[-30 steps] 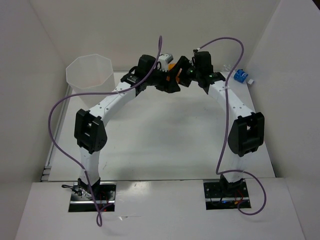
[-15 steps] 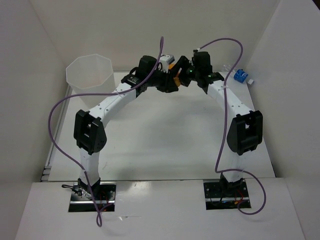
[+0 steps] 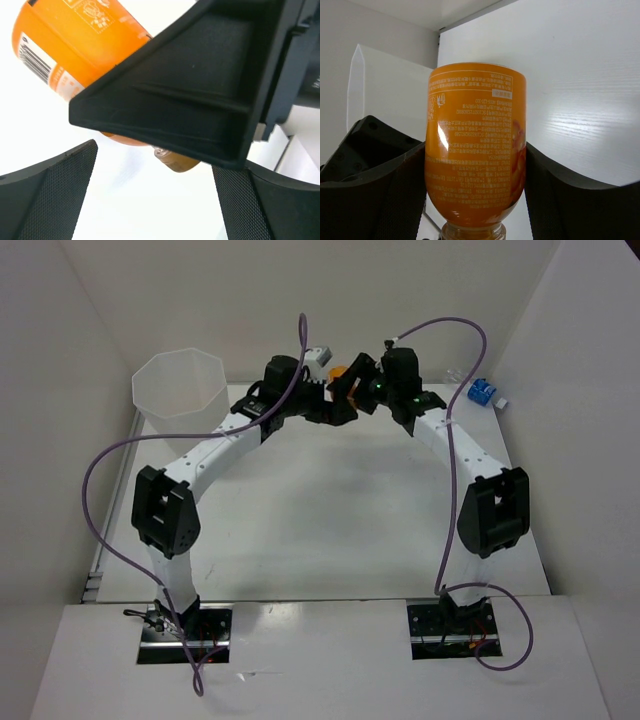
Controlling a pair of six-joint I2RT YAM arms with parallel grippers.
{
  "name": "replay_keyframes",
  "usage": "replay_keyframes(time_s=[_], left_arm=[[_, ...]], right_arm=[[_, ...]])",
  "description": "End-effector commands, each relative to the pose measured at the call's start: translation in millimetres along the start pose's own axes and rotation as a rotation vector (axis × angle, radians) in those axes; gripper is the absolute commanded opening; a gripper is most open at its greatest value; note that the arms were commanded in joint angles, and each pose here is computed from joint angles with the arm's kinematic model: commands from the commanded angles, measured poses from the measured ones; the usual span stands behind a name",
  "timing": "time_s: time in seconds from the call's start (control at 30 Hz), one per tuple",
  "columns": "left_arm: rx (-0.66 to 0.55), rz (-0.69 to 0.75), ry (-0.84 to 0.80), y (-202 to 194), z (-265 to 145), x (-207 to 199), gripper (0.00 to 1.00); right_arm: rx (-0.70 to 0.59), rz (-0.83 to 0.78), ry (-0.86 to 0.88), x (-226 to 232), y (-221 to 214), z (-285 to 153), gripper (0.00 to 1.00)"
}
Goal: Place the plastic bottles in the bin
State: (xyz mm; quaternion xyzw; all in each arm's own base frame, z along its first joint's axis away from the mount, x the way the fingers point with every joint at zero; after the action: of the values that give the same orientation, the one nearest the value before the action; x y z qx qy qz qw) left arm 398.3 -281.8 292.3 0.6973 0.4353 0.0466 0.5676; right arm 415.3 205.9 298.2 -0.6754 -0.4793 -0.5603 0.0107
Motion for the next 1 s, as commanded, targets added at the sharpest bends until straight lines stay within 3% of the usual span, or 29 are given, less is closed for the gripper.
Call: replay_keyframes(time_s=[0.0, 0.17, 0.2, 0.27, 0.3, 0.33, 0.37, 0.4, 0.43, 0.5, 0.53, 0.57, 0.63, 0.67, 0.8, 0.83, 0.97], left_arm=[[-0.130, 0.017, -0.030, 26, -24, -7, 1.00], [-0.156, 0.065, -0.036, 48, -87, -6, 1.00], [-0.212, 0.098, -0.021, 59, -113, -21, 1.00], [-0.264, 0.081, 0.131, 61, -141, -21, 1.00], [-0.332, 0.093, 0.176, 71, -171, -34, 1.00], [-0.388, 0.069, 0.344, 75, -188, -25, 1.00], [-0.418, 0.023, 0.448, 80, -211, -25, 1.00], [-0.491, -0.016, 0.544, 86, -240, -27, 1.00], [-0.526, -0.074, 0.731, 83, -262, -18, 1.00], [-0.648, -0.154, 0.854, 86, -302, -20, 1.00], [-0.708, -0.190, 0.947, 86, -318, -16, 1.00], [-0.750, -0.208, 0.969, 84, -331, -18, 1.00], [-0.791, -0.244, 1.010, 80, -338, -14, 1.00], [-0.819, -0.250, 1.031, 80, -346, -13, 1.00], [-0.843, -0.257, 1.055, 77, -348, -9, 1.00], [-0.843, -0.257, 1.056, 77, -348, -9, 1.00], [-0.845, -0.242, 1.057, 80, -346, -8, 1.00]], right_arm=[[-0.045, -0.053, 0.157, 35, 9, -22, 0.44], [0.033, -0.188, 0.274, 54, 13, -24, 0.42], [0.025, -0.226, 0.320, 74, 18, -26, 0.42], [0.098, -0.278, 0.318, 83, -1, -4, 0.42], [0.076, -0.323, 0.368, 107, 5, -5, 0.45], [0.116, -0.354, 0.363, 111, -13, 17, 0.45], [0.086, -0.381, 0.388, 136, -7, 13, 0.45], [0.094, -0.399, 0.354, 132, -17, 39, 0.45], [0.091, -0.423, 0.355, 140, -23, 48, 0.45], [0.040, -0.499, 0.449, 186, -30, 41, 0.47], [0.078, -0.496, 0.427, 173, -51, 77, 0.47], [-0.009, -0.530, 0.535, 210, -49, 58, 0.47], [-0.089, -0.542, 0.606, 224, -63, 69, 0.47], [-0.047, -0.529, 0.609, 221, -87, 90, 0.47], [-0.320, -0.587, 0.760, 267, -104, 89, 0.47], [-0.344, -0.569, 0.761, 267, -104, 94, 0.53], [-0.415, -0.477, 0.824, 266, -115, 113, 0.53]])
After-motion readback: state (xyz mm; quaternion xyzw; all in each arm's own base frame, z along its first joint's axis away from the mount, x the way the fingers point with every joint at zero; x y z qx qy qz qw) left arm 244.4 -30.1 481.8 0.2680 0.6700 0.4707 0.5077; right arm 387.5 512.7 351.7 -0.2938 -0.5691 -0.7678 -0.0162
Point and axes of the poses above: each gripper's point midway between its finger pads, its own z axis out along the fingers, its own x axis along the line the jaws close on, y = z × x, the point moved 8 cm from there along -z, back along the fingers, and after that the axes turned 2 degrees about z, right-handed, at the moved point
